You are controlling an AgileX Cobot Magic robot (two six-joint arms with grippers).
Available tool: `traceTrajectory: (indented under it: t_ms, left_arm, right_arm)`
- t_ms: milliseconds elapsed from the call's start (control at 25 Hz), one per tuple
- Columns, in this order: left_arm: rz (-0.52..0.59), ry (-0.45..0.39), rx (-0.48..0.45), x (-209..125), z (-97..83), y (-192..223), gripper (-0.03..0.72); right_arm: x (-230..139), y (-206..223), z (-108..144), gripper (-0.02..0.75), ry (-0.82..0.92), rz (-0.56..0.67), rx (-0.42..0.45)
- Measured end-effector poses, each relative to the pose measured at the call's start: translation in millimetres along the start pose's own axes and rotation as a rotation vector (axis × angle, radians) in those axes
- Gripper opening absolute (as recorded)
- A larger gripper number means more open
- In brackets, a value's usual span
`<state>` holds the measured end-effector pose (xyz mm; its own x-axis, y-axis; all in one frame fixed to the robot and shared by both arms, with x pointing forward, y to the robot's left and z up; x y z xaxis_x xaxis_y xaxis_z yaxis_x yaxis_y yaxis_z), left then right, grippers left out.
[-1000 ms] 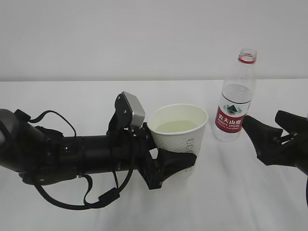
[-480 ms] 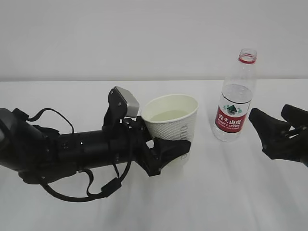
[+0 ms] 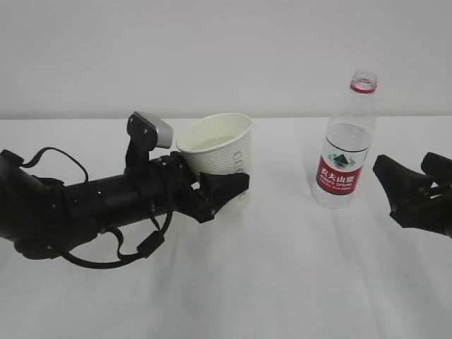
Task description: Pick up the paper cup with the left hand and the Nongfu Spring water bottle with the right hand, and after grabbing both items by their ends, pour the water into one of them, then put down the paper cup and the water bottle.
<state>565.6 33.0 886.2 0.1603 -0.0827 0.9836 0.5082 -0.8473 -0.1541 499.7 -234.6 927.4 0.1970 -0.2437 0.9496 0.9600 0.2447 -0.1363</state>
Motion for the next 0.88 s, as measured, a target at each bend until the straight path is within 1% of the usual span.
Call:
traceTrajectory:
  t_ms: [320, 440, 600, 880]
  left_arm:
    - [-0.018, -0.007, 0.039, 3, 16.4, -6, 0.507]
    - [-0.02, 0.015, 0.059, 3, 24.4, -10, 0.507]
    - [-0.021, 0.032, 0.092, 3, 37.0, -15, 0.507]
    - [-0.026, 0.027, 0.154, 4, 60.8, -27, 0.506]
  right_arm:
    - [0, 0, 0, 0.587, 0.059, -0.001, -0.002]
    - [0, 0, 0, 0.587, 0.064, -0.001, -0.002]
    - [0, 0, 0, 0.587, 0.067, -0.001, -0.002]
    - [0, 0, 0, 0.584, 0.068, -0.001, -0.002]
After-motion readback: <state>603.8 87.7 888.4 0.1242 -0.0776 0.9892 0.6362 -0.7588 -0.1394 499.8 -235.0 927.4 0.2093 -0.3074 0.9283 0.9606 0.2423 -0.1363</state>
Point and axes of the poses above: a point on each arm's last joint axis where the gripper is mounted, y pointing out along that axis toward the gripper, z along the wrist's bending axis when the last joint is at zero, x = y × z, the point moved 6 cm from there along y, pointing out along that axis toward the gripper, and after that the axes turned 9 degrees about y, right-handed, at the moved point
